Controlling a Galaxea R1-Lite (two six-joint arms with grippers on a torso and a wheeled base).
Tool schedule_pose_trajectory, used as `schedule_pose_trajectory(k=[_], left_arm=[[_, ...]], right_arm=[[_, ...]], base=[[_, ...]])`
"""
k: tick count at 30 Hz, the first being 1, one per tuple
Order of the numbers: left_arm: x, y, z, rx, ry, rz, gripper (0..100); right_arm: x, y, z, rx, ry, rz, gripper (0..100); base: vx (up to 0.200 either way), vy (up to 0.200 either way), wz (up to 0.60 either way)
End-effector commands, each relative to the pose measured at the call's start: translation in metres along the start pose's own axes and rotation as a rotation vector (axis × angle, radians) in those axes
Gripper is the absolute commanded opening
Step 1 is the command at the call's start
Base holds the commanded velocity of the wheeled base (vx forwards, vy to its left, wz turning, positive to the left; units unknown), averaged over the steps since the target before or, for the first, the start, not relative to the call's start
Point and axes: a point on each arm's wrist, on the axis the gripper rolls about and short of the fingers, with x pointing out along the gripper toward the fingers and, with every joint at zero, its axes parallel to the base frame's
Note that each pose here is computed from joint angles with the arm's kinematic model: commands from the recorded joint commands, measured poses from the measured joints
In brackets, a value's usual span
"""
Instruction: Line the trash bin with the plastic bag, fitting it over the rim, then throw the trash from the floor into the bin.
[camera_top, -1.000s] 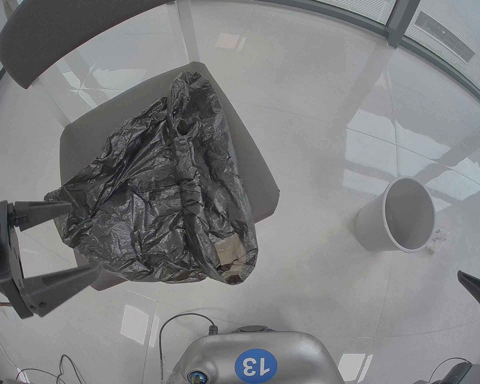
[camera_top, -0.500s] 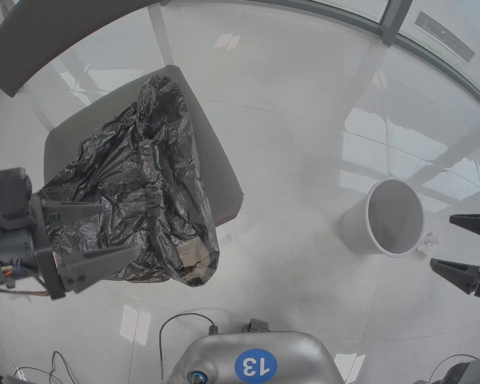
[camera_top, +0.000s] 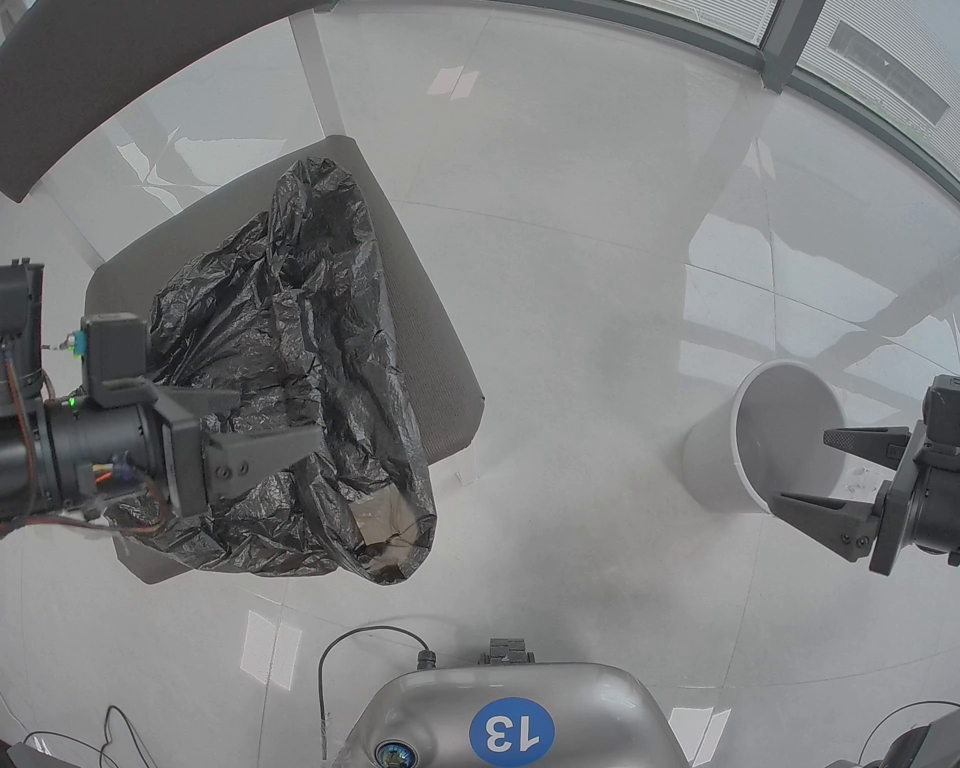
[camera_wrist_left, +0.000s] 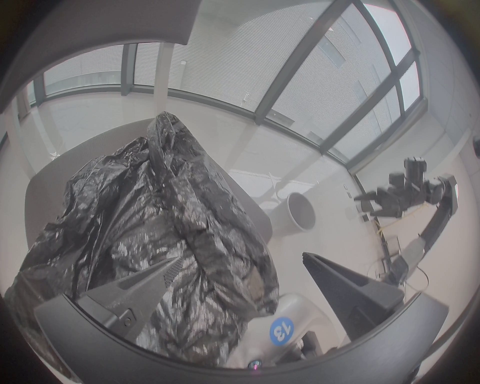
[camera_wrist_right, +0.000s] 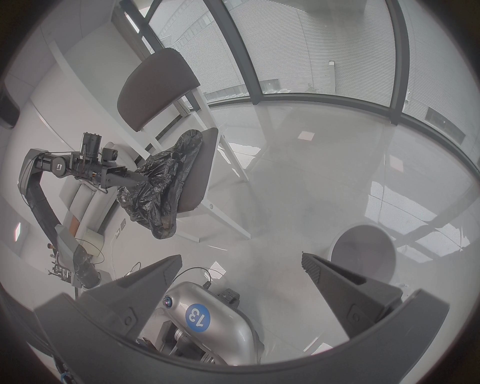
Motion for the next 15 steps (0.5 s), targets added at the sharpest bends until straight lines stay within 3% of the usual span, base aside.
schedule_pose_trajectory(k=[1, 15], left_arm=[[0.034, 0.009, -0.002, -0.06, 0.021, -0.007, 100], [0.048, 0.015, -0.007, -0.076, 0.04, -0.008, 100]], right_arm=[[0.017, -0.001, -0.007, 0.01, 0.05, 0.005, 100], [0.016, -0.002, -0.003, 0.009, 0.036, -0.003, 100]], base=[[0.0, 0.0, 0.0], [0.0, 0.0, 0.0]])
